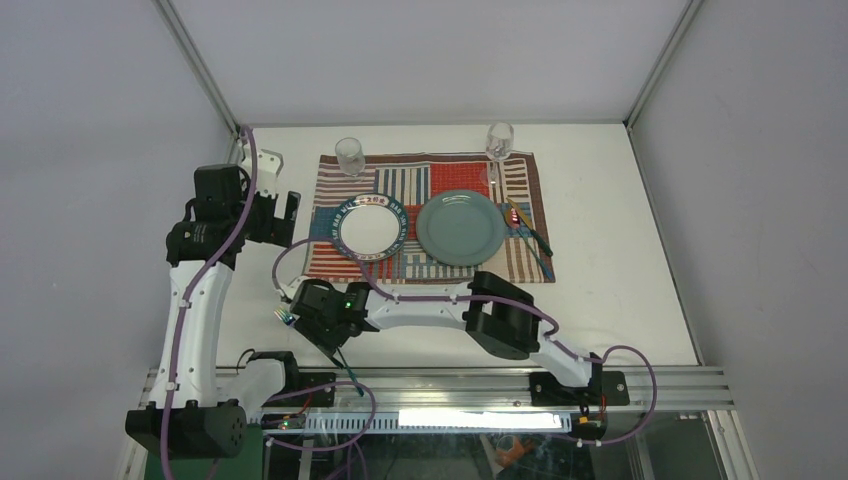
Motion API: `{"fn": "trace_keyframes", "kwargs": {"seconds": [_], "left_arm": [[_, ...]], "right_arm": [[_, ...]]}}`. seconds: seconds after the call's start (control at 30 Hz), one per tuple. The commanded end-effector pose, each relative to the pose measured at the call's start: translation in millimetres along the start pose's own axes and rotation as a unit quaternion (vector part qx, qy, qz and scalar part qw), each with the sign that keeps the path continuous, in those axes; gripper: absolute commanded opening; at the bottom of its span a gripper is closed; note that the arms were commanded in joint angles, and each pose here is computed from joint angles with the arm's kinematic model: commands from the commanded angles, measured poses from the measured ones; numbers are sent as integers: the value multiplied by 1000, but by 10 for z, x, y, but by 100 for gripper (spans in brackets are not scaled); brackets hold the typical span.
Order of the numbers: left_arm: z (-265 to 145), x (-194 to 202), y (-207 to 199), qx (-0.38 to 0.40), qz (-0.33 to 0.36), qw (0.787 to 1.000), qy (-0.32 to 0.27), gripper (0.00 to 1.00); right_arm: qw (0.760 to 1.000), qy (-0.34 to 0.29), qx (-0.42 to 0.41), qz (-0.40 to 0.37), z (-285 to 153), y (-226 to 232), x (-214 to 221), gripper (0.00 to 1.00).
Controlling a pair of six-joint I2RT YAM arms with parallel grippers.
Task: Set the dinner table for one person
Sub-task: Pick up the fork at the center of the board.
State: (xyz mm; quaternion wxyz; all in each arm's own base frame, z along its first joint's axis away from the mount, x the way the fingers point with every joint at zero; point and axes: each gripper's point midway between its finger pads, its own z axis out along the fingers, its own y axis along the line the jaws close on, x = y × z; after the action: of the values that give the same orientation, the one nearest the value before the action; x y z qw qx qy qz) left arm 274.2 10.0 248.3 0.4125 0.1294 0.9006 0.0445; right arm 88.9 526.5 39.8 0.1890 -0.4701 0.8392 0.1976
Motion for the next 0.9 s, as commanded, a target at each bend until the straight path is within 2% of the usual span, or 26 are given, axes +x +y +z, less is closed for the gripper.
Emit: {"fn": "trace_keyframes", "kwargs": {"seconds": [0.0, 0.1, 0.3, 0.43, 0.57, 0.63, 0.87], "left_arm": [[-79, -36, -73, 15, 0, 1000, -18, 99], [-84, -24, -80, 16, 1, 1000, -19, 99], [-128, -25, -75, 13, 4, 1000, -23, 99], [-134, -20, -97, 18, 4, 1000, -24, 99], [-140, -10, -113, 22, 3, 999, -25, 99], [-139, 4, -124, 23, 3, 999, -26, 99], [-145, 33, -131, 23, 3, 999, -26, 99]], "right_arm": [[998, -33, 46, -21, 20, -6, -82, 54], [998, -18, 60, -30, 109, -33, 46, 53], [997, 0, 68, -38, 191, -79, 183, 39], [997, 7, 67, -40, 245, -85, 233, 20], [997, 12, 68, -46, 275, -101, 261, 13], [996, 12, 74, -48, 285, -142, 264, 0], [990, -20, 121, -66, 227, -430, 52, 0]]}}
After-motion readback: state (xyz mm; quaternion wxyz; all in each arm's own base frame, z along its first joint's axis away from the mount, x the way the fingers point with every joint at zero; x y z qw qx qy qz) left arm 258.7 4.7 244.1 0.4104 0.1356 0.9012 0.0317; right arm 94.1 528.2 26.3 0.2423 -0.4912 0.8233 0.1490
